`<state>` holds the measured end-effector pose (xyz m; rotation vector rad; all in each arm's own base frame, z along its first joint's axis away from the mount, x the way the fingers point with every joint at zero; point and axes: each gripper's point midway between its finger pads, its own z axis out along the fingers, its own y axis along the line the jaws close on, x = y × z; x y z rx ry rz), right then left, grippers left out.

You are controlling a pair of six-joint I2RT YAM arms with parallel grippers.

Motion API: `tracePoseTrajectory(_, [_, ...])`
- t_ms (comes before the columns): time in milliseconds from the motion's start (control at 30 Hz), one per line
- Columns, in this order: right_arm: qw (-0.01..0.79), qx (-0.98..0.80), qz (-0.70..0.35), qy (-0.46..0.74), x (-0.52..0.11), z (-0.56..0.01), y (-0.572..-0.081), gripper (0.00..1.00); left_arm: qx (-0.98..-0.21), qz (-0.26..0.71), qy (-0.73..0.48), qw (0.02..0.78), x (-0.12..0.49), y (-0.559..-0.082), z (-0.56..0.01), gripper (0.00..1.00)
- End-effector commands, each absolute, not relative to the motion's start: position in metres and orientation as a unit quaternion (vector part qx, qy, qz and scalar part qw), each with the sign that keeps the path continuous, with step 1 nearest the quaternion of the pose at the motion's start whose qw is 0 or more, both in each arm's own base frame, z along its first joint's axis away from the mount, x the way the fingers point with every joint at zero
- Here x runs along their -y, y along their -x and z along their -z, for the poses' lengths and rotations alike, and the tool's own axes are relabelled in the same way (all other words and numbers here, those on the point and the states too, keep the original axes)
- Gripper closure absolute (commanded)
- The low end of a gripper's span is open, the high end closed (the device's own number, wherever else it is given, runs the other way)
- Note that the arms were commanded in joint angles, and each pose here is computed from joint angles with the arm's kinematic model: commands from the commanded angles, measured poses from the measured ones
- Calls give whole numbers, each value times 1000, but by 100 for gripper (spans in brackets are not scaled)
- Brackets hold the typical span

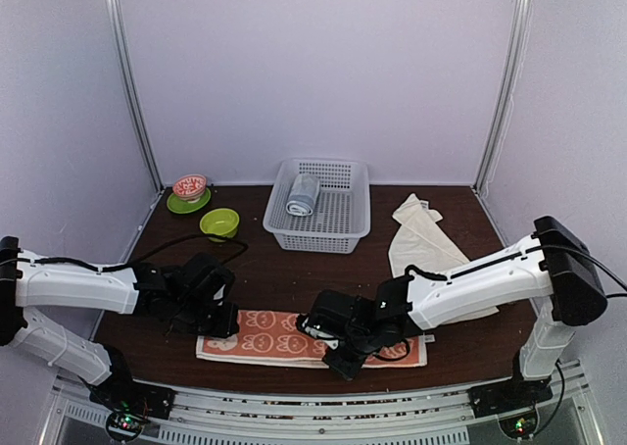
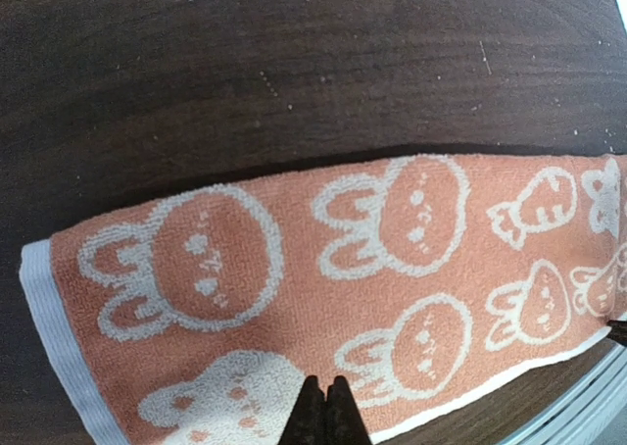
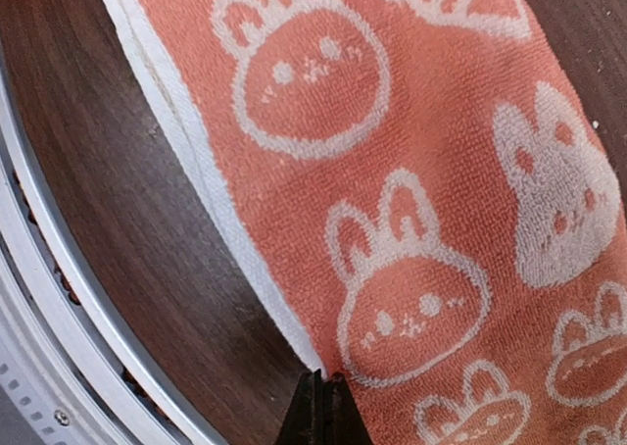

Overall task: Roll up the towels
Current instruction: Adjust the towel at the center of the board, then smooth out the towel at the center of the board.

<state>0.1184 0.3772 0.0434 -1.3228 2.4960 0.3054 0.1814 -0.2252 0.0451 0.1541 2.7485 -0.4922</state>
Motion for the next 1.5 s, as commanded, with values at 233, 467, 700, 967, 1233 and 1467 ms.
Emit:
tracePoseTrajectory(233, [164,-881,-103,431,-365,-55,-124,58,-967,175,-51,178,228,-185,-43,100])
tracePoseTrajectory(467, [228,-926,-143,266,-309,-93,-156,55,-967,174,-55,178,231,-187,-41,100])
tracePoseTrajectory(700, [239,-956,-157,65,-225,-64,-186,52,-967,178,-63,174,237,-188,-36,100])
tracePoseTrajectory(967, [238,-968,-85,5,-189,-31,-205,56,-973,159,-58,155,223,-177,-17,100])
tracePoseTrajectory(1233, [216,-976,-10,-12,-150,-8,-210,69,-981,145,-47,124,203,-155,8,100])
tracePoseTrajectory(1467, [231,-972,-50,-7,-159,-33,-214,54,-980,146,-48,126,197,-149,0,100])
